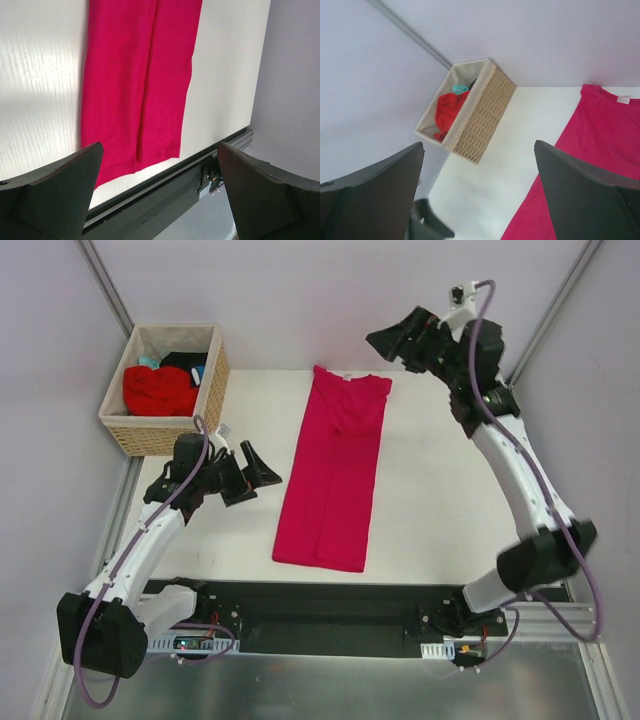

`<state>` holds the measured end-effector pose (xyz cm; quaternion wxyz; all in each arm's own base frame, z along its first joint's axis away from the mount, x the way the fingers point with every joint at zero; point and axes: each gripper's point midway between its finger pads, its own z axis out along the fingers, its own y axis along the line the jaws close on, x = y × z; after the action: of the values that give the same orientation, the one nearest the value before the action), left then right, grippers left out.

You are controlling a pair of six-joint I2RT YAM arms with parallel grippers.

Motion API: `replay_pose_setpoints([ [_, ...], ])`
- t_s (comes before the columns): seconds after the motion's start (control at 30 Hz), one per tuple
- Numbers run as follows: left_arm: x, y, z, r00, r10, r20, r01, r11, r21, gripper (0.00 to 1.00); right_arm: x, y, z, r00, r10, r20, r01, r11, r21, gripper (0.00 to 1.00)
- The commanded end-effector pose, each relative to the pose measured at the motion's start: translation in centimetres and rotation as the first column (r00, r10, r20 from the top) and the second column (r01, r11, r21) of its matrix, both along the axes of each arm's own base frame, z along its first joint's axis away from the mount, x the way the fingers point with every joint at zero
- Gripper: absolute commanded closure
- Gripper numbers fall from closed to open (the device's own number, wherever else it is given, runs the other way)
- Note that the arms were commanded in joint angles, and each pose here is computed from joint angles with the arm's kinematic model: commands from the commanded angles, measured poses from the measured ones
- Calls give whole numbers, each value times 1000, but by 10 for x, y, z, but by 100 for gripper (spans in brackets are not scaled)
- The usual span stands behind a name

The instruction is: Fold and stack the t-shirts

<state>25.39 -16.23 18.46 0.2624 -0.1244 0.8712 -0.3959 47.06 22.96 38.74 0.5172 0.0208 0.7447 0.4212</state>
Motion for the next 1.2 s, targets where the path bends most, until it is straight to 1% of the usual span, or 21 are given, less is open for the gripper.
replay_pose_setpoints([
  [0.0, -3, 8, -10, 998, 59, 4, -59, 998, 13, 1, -82, 6, -93, 967, 38, -253, -71, 990, -125, 3],
  [0.03, -4, 10, -8, 997, 75, 9, -75, 997, 7, 1, -99, 12, -115, 957, 28, -289, -78, 983, -164, 4],
  [0.07, -5, 11, -10, 997, 82, 4, -82, 997, 8, 1, -120, 10, -154, 934, 19, -357, -99, 973, -207, 4],
  [0.1, -7, 12, -13, 996, 86, 1, -86, 996, 11, 1, -137, 9, -156, 936, 23, -350, -107, 969, -224, 4],
  [0.13, -8, 13, -15, 995, 97, -2, -97, 995, 15, 1, -149, 11, -170, 934, 7, -358, -111, 956, -271, 4],
  [0.17, -9, 14, -17, 995, 101, -8, -100, 995, 18, 1, -166, 4, -196, 917, -11, -399, -128, 938, -321, 3],
  [0.23, -11, 15, -19, 994, 109, -13, -109, 994, 18, 1, -183, -1, -204, 917, -9, -399, -141, 929, -343, 4],
  [0.3, -14, 16, -21, 993, 114, -11, -114, 993, 19, 1, -201, -7, -229, 900, -13, -436, -165, 914, -369, 3],
  [0.37, -16, 17, -22, 993, 114, -10, -113, 993, 22, 1, -211, -14, -238, 902, -21, -432, -167, 905, -392, 4],
  [0.53, -22, 19, -27, 992, 125, -12, -124, 992, 29, 1, -241, -15, -281, 863, -18, -505, -227, 879, -420, 4],
  [0.63, -25, 20, -32, 992, 125, -24, -124, 992, 30, 1, -252, -7, -286, 857, 4, -516, -252, 875, -412, 4],
  [0.73, -27, 21, -38, 992, 124, -39, -122, 992, 41, 1, -265, 3, -286, 859, 21, -512, -278, 858, -432, 4],
  [0.9, -27, 24, -47, 987, 147, -63, -143, 988, 61, 1, -285, 17, -307, 833, 42, -551, -333, 834, -439, 4],
  [0.93, -26, 27, -50, 985, 162, -64, -157, 985, 73, 1, -286, 21, -308, 831, 46, -554, -335, 837, -433, 4],
  [1.1, -28, 30, -61, 980, 179, -85, -171, 981, 93, 1, -298, 36, -326, 811, 58, -582, -385, 803, -456, 4],
  [1.17, -29, 32, -65, 978, 188, -90, -178, 979, 101, 1, -298, 41, -330, 809, 64, -585, -388, 805, -449, 4],
])
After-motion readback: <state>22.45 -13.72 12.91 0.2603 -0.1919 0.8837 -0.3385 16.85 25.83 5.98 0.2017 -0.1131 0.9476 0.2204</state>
